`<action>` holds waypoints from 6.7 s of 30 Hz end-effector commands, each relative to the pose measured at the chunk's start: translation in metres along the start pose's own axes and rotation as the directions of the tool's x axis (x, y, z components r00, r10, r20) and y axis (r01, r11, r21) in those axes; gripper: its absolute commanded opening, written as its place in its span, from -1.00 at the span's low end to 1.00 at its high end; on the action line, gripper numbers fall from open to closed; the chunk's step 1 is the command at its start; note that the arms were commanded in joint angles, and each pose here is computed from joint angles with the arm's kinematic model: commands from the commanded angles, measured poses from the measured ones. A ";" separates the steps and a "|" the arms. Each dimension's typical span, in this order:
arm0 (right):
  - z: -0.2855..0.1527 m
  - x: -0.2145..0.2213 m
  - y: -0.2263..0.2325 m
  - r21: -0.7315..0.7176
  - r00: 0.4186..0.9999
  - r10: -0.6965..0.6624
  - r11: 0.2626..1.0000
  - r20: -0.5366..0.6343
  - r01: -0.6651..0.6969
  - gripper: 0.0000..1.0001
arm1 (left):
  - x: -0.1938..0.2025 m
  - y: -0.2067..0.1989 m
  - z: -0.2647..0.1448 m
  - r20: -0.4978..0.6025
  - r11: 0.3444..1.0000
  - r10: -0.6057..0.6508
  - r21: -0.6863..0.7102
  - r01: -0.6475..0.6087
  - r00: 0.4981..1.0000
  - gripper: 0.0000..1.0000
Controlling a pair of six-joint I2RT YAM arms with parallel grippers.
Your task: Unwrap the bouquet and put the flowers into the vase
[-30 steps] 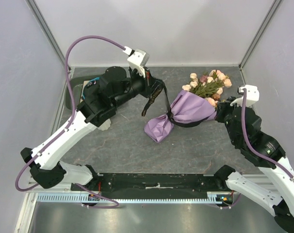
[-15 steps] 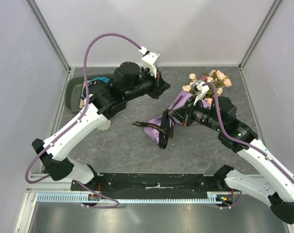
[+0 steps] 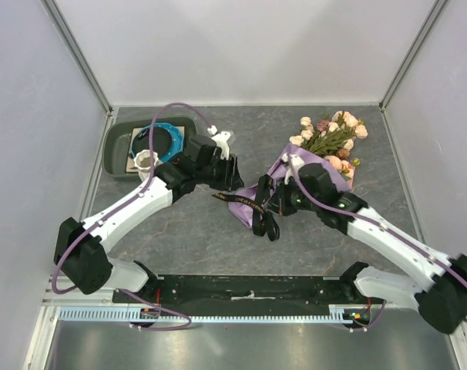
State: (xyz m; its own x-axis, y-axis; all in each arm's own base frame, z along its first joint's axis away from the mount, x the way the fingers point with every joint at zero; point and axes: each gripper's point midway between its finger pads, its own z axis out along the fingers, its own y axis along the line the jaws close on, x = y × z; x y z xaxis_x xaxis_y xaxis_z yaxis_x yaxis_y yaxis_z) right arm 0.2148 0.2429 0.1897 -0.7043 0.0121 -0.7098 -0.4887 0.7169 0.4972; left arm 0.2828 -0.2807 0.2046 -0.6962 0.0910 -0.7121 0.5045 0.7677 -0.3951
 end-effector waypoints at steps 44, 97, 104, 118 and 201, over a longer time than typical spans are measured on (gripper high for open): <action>0.096 0.000 -0.038 0.320 0.943 -0.289 0.889 -0.163 0.328 -0.80 | 0.046 -0.005 -0.033 0.190 0.968 -0.216 0.170 0.185 0.958 -0.10; -0.204 -0.215 -0.033 0.643 0.744 -0.364 0.758 0.560 -0.113 -1.00 | 0.096 -0.115 0.045 -0.158 0.907 -0.068 0.401 0.127 0.985 -0.08; -0.196 -0.208 -0.037 0.648 0.759 -0.369 0.757 0.537 -0.090 -1.00 | 0.195 -0.133 0.048 -0.334 0.956 0.058 0.291 0.044 0.941 0.17; -0.202 -0.197 -0.038 0.631 0.754 -0.356 0.769 0.552 -0.098 -1.00 | 0.232 -0.132 0.090 -0.409 0.982 0.125 0.178 -0.055 0.904 0.11; 0.019 -0.041 0.030 0.124 0.859 -0.287 0.958 0.424 0.259 0.60 | -0.169 -0.162 -0.086 0.302 0.886 -0.003 0.443 -0.138 0.953 -0.96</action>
State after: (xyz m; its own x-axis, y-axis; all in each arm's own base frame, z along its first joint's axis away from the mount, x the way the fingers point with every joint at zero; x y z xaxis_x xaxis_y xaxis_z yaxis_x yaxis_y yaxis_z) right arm 0.2601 0.3166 0.2293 -0.2101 0.0661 -0.9754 -0.6379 0.7468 0.1881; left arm 0.2821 -0.3736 0.4264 -0.5623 -0.1087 -0.8198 0.7317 0.3966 -0.5544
